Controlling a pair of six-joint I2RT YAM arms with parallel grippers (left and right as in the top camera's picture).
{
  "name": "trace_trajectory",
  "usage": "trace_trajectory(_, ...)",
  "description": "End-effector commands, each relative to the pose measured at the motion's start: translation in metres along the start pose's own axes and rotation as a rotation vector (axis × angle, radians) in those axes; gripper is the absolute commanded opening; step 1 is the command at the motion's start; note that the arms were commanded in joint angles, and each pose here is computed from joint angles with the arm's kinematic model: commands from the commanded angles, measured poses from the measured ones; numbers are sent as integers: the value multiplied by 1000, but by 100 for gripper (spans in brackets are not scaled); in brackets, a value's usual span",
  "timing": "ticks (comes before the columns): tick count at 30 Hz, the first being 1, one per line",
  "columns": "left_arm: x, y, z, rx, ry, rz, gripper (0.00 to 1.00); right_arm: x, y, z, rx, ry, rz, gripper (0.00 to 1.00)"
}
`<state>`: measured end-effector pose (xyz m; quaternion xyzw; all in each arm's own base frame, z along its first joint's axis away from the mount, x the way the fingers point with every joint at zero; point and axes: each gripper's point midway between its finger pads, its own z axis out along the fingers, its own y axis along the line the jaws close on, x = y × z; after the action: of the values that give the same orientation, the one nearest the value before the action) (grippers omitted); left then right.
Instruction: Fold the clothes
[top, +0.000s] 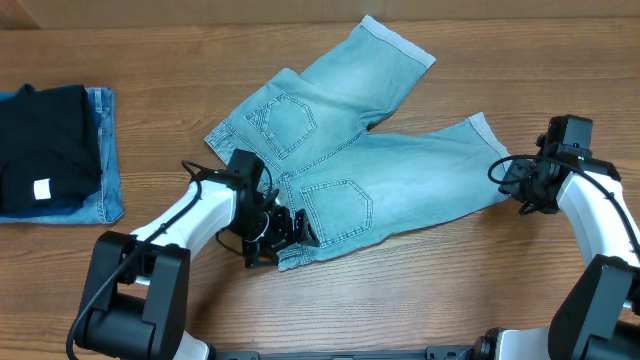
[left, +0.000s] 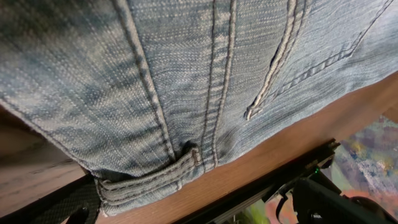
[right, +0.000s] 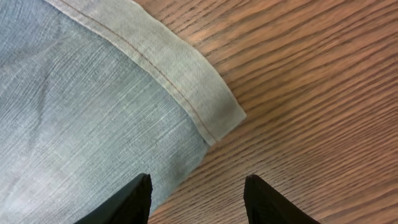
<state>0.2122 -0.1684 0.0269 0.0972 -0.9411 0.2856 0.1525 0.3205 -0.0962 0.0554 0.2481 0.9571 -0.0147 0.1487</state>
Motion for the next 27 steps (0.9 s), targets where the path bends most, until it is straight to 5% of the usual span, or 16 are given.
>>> trace_trajectory(1, 3, -3, 0, 6, 2, -18, 100, -5, -2, -4, 7, -19, 3, 52)
trace_trajectory(8, 20, 5, -1, -26, 64, -88, 100, -4, -2, -4, 7, -16, 3, 52)
trace_trajectory(18, -4, 2, 0, -21, -32, -75, 99, -3, 0, -4, -2, -8, 3, 52)
trace_trajectory(21, -5, 1, 0, -18, -36, -78, 85, -3, 0, -4, -2, -8, 3, 52)
trace_trajectory(25, -7, -2, 0, -6, -43, -69, 34, -1, 1, -4, -10, -2, 2, 52)
trace_trajectory(26, -7, -2, -1, -5, -44, -69, 8, -1, 2, -4, -14, -2, 2, 52)
trace_trajectory(27, -7, -2, -1, -5, -44, -69, 4, -1, 2, -4, -14, -1, 2, 52)
